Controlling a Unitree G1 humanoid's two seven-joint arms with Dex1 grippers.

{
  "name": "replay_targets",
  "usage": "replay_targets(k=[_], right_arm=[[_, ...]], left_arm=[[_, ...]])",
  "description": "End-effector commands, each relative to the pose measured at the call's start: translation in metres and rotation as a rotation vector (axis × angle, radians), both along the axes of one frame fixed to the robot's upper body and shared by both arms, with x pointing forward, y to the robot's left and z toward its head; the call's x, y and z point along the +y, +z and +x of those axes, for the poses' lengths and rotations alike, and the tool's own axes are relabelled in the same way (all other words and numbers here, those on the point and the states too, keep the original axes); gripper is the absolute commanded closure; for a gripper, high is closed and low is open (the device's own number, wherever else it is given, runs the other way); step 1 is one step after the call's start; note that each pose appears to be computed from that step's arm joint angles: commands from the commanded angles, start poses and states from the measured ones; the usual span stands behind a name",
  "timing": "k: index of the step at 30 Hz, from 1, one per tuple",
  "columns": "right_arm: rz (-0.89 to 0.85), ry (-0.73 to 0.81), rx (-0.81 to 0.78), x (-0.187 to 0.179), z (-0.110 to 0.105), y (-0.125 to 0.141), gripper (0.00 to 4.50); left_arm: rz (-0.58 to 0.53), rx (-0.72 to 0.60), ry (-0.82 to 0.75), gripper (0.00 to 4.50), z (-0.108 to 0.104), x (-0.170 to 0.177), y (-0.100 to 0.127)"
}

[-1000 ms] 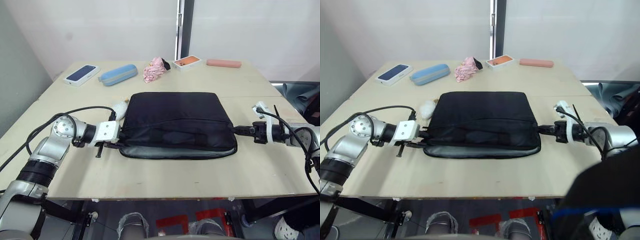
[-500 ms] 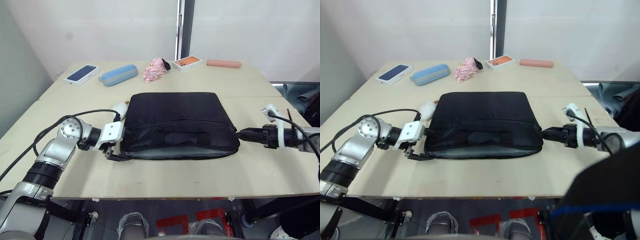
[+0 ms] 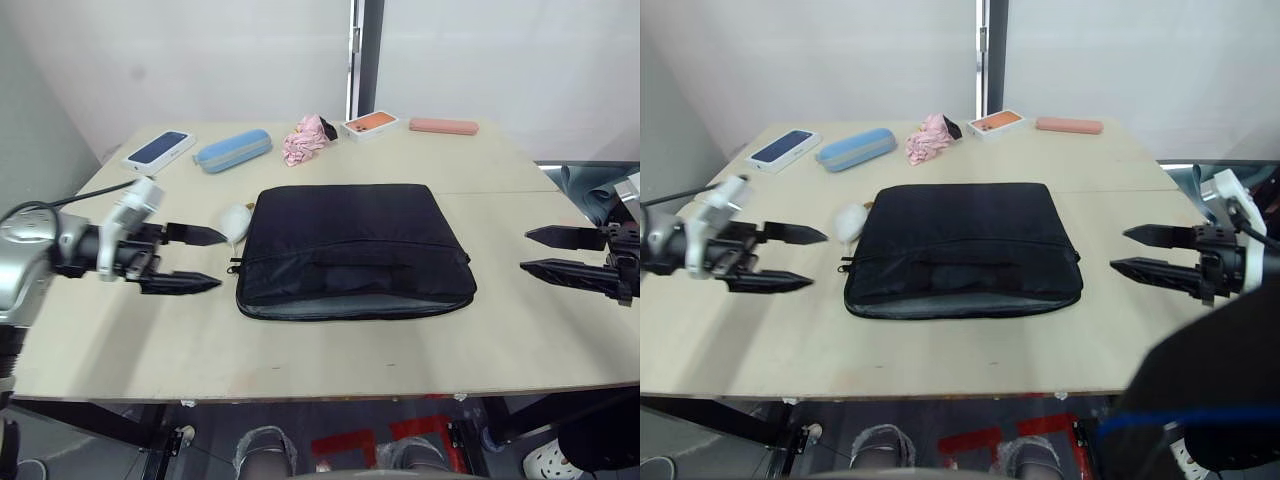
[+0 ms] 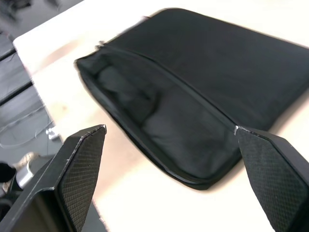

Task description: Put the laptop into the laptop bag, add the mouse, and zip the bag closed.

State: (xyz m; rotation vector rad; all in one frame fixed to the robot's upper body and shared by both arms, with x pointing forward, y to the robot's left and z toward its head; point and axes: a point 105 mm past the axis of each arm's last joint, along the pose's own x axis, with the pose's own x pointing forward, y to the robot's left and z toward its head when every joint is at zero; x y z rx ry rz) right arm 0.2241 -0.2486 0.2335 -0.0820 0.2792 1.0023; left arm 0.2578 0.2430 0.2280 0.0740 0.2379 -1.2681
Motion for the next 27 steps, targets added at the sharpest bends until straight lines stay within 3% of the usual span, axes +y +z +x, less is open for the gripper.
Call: replay_targets(k=[1,5,11,12,19,27], right_arm=[[0.032,0.003,-0.07,0.005,-0.007,0.013,0.82],[0.061,0.006,-0.046,0.01,-0.003,0.007,2.24],[0.066,0.081,-0.003,0.035,0.017,-0.007,4.31],[0.06,0.091,0.0,0.039,0.02,-0.009,4.45],[-0.012,0.26,0.026,0.095,0.055,-0.029,4.45],[-0.141,0.443,0.027,0.156,0.081,-0.058,4.45]], left_arm=[[-0.098,0.019,0.149,0.0,-0.008,0.033,0.01],[-0.074,0.051,0.227,0.0,-0.02,0.05,-0.004],[-0.073,0.055,0.199,0.0,-0.031,0.048,-0.006],[-0.069,0.056,0.189,0.0,-0.031,0.047,-0.007],[-0.007,0.01,-0.016,0.0,-0.034,0.012,0.002],[0.004,-0.041,-0.112,0.0,-0.019,-0.006,0.01]])
